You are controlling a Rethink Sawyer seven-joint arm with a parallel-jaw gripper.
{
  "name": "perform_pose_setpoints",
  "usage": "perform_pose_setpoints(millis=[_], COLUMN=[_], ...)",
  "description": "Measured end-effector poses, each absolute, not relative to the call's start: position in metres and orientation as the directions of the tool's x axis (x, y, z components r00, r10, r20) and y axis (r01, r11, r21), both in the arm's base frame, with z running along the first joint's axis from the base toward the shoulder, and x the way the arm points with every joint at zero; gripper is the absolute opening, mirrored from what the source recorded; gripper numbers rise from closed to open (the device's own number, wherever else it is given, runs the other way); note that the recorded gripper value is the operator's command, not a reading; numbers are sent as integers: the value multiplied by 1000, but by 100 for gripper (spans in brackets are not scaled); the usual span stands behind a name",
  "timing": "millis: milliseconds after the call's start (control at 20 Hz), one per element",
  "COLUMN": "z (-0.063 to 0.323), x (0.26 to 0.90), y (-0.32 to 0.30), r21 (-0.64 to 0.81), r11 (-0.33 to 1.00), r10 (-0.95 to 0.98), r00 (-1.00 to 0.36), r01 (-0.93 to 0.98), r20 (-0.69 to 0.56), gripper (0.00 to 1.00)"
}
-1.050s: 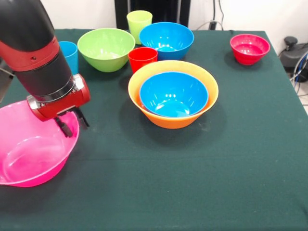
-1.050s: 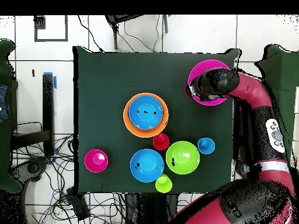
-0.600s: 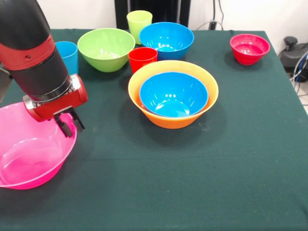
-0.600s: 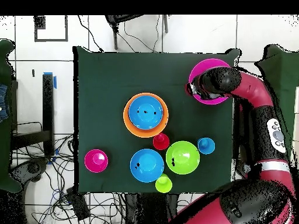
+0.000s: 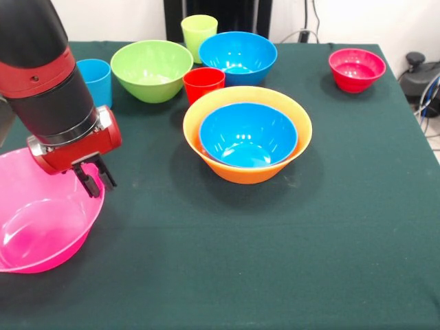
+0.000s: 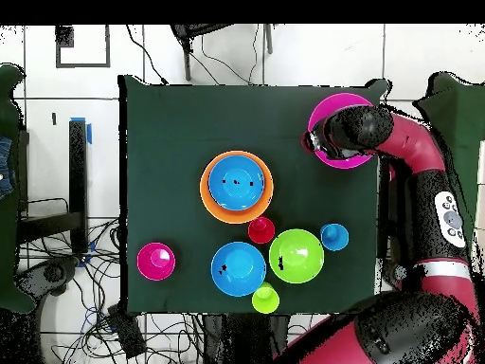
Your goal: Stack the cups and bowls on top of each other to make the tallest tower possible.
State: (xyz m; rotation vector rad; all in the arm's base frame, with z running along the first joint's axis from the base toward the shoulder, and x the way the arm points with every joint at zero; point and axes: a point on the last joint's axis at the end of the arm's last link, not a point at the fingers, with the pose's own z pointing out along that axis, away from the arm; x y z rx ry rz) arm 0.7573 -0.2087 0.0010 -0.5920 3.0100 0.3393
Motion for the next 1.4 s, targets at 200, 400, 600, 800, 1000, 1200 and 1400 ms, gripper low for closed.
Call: perform_pose_setpoints(millis=[200, 400, 600, 800, 1000, 1200, 1400], z=[3, 6, 9, 14, 15, 18, 25], x=[761, 766, 769, 772, 775, 781, 790], y=[-208, -207, -206, -209, -212, -215, -216], r21=[197, 186, 177, 160, 111, -4, -134], r11=[903, 904, 904, 906, 910, 907, 890], r10=[-368, -370, -375, -376, -381, -410, -455], r00=[-925, -923, -921, -919, -911, -880, -828], r01=[-381, -384, -389, -391, -399, -421, -436], r20=[-100, -106, -107, -118, -156, -239, -326], gripper=[0, 0, 0, 0, 0, 0, 0])
